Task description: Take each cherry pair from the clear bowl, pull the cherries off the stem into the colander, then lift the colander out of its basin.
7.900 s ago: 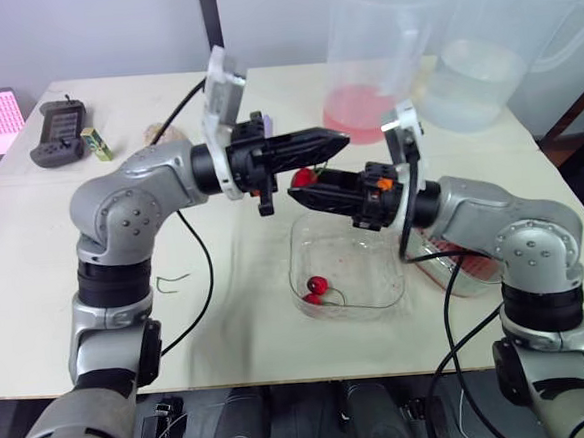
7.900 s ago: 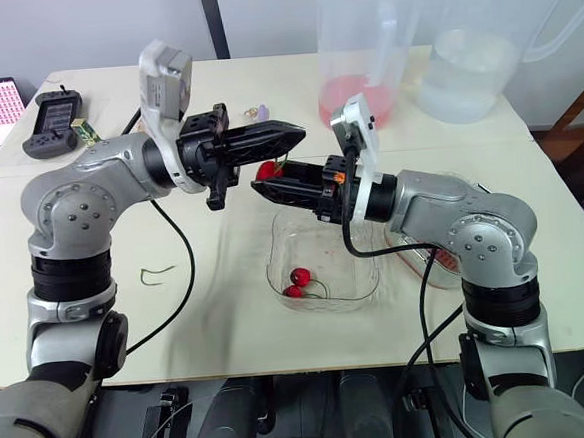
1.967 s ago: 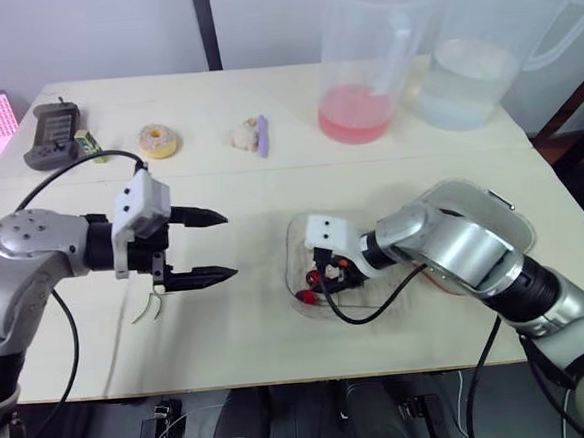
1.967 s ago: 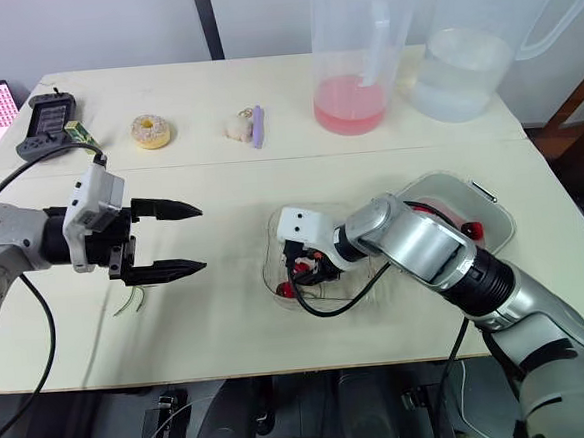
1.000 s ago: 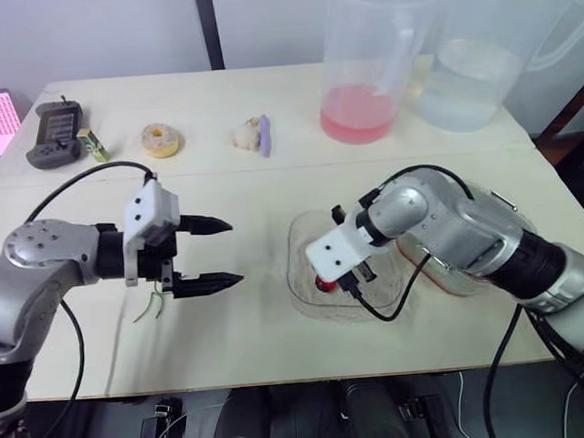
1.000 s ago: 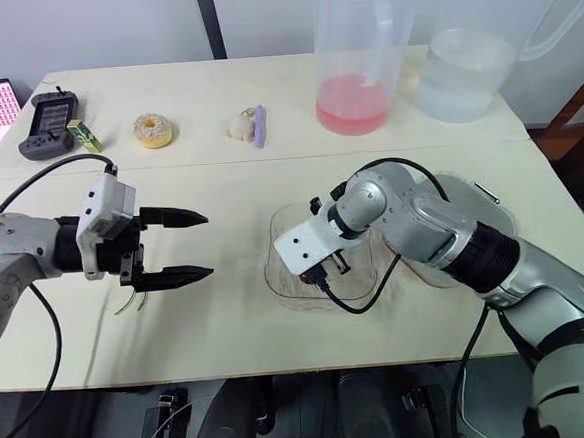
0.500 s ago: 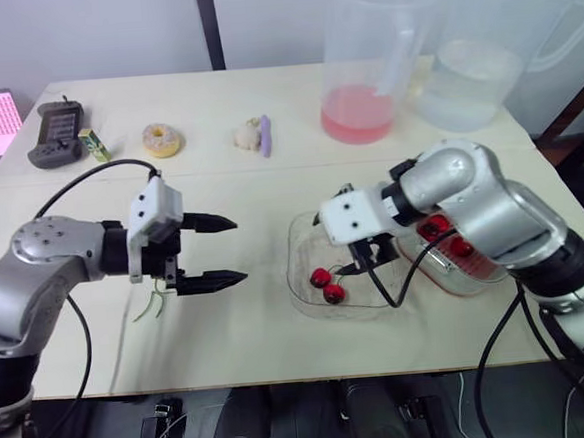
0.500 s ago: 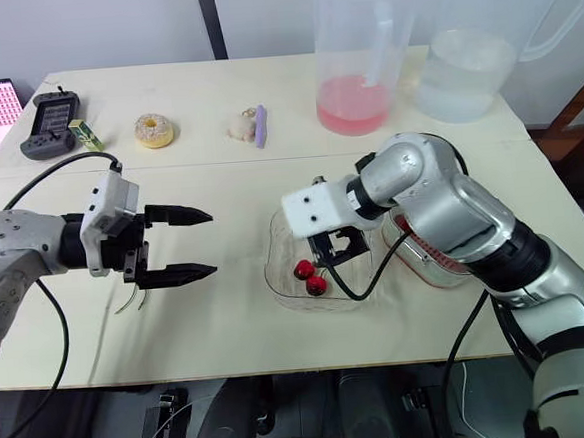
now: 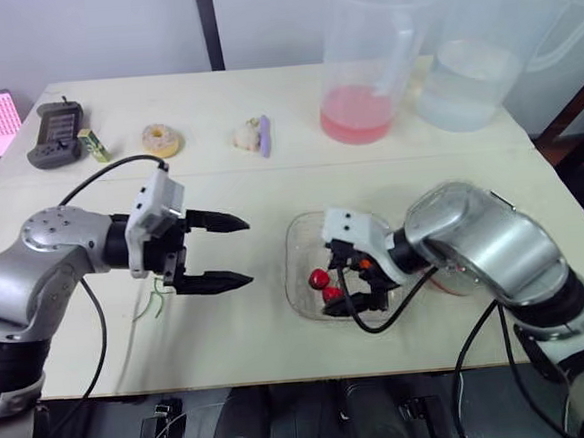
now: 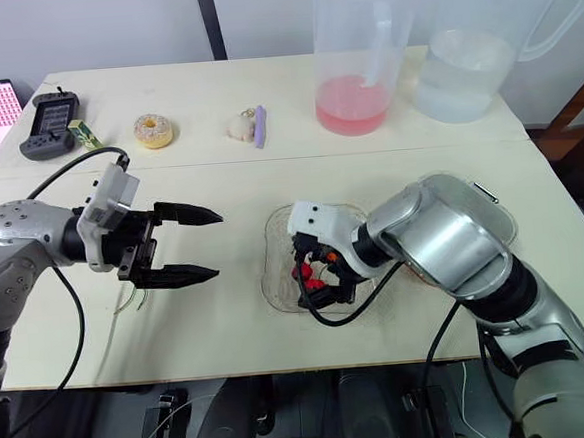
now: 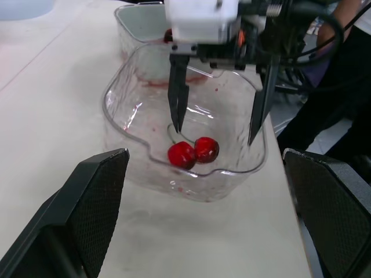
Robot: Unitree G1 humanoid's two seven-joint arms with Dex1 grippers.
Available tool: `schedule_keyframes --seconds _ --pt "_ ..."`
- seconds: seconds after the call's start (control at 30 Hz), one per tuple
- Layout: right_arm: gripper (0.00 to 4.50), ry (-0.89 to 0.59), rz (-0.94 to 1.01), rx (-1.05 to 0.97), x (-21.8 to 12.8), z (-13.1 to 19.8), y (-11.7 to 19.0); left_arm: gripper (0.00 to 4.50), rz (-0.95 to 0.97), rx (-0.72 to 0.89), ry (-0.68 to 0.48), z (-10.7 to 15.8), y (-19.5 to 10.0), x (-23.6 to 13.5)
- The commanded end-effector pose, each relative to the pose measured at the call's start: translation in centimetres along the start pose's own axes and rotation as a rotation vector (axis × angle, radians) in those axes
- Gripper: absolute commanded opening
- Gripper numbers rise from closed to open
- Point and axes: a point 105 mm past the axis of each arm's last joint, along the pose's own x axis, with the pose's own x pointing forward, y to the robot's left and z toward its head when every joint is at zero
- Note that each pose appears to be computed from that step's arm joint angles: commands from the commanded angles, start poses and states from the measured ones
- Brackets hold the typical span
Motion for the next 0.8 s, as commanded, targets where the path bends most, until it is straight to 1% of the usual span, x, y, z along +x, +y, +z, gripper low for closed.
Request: schedule_keyframes --seconds 0.03,0.27,0.37,0.47,0.67,0.8 --pt "4.48 0.013 -0.053 -0.018 0.3 -0.2 -0.5 4.50 0.012 0.051 -0.006 1.0 0.0 -0.6" --pt "4.48 0.048 -0.093 -0.055 0.7 -0.5 -1.5 4.50 0.028 0.055 0.002 1.0 0.0 -0.7" --pt "3.66 0.059 -0.098 -0.079 0.7 -0.5 -1.6 4.50 0.038 0.056 0.009 0.9 0.1 -0.7" --pt "2.25 0.075 -0.104 -0.101 0.9 -0.8 -1.8 4.50 0.042 0.056 0.016 0.7 0.1 -0.7" --pt "2.25 0.064 -0.094 -0.124 0.7 -0.3 -1.7 4.50 0.046 0.052 0.019 0.6 0.0 -0.7" --pt "2.25 0.077 -0.108 -0.139 1.0 -0.5 -2.0 4.50 0.046 0.053 0.018 0.7 0.0 -0.6"
